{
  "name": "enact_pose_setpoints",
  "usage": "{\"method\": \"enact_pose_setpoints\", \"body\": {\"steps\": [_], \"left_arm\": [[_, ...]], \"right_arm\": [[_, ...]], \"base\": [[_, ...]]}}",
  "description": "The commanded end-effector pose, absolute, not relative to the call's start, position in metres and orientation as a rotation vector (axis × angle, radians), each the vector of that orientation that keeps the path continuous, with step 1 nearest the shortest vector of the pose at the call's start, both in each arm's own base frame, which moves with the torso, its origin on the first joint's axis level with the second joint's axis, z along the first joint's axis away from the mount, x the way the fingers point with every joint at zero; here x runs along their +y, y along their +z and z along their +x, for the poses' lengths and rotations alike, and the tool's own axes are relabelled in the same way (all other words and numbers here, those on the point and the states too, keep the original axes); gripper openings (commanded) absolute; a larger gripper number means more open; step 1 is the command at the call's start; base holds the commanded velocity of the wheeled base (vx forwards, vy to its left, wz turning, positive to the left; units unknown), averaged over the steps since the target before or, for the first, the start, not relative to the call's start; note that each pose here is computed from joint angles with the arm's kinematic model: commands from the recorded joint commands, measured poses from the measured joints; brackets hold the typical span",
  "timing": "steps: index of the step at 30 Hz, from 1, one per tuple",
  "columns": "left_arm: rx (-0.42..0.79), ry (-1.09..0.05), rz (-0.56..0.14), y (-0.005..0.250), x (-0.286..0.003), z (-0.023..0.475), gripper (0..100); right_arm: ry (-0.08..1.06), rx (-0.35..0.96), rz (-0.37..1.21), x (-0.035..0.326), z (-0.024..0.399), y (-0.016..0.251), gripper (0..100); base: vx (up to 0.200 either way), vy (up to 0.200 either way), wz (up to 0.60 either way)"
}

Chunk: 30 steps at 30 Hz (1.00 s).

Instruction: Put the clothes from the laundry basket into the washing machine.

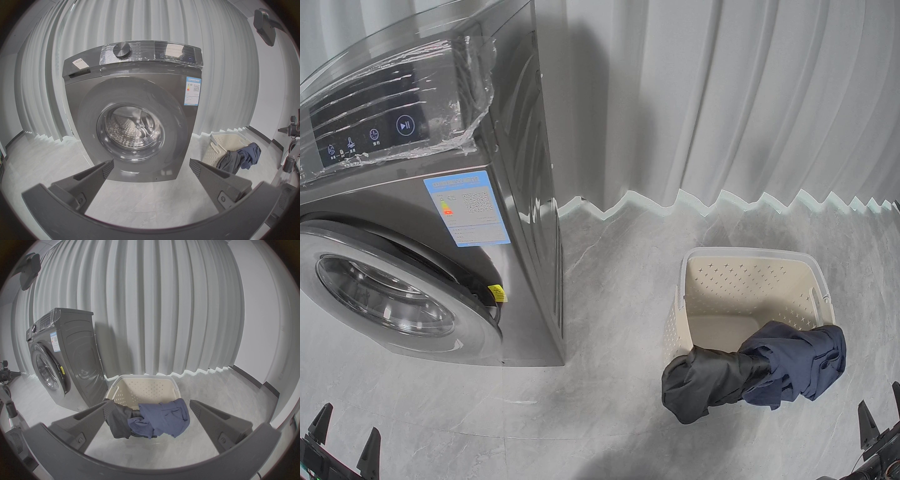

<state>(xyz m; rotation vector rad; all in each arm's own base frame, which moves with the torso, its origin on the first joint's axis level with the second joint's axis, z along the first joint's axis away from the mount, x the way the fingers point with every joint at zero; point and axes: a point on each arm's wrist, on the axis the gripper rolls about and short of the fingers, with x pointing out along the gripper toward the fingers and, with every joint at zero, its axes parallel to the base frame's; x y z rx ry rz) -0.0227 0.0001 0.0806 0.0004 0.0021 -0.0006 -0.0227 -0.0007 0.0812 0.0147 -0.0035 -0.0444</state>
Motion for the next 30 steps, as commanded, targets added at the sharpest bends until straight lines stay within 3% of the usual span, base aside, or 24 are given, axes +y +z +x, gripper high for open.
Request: {"method": "enact_pose_setpoints", "body": {"steps": [1,12,18,27,30], "left_arm": [[0.002,0.0,0.002,0.0758,0.0001,-0.0228,100],[0.003,0.0,0.003,0.0754,0.0001,-0.0227,100],[0.002,0.002,0.005,0.0758,0.0001,-0.0228,100],[0.003,0.002,0.005,0.0754,0.0001,-0.0227,100],[0.002,0.003,0.005,0.0758,0.0001,-0.0228,100]], "right_arm": [[-0.045,0.004,0.015,-0.0007,-0.0221,0.0762,100],[-0.045,0.006,0.015,-0.0007,-0.0221,0.076,100],[-0.045,0.006,0.015,-0.0007,-0.0221,0.076,100],[-0.045,0.006,0.015,-0.0007,-0.0221,0.076,100],[-0.045,0.006,0.015,-0.0007,-0.0221,0.076,100]], "base": [[0.0,0.2,0.0],[0.0,0.036,0.0],[-0.2,0.0,0.0],[0.0,0.0,0.0],[0.0,0.2,0.0]]}}
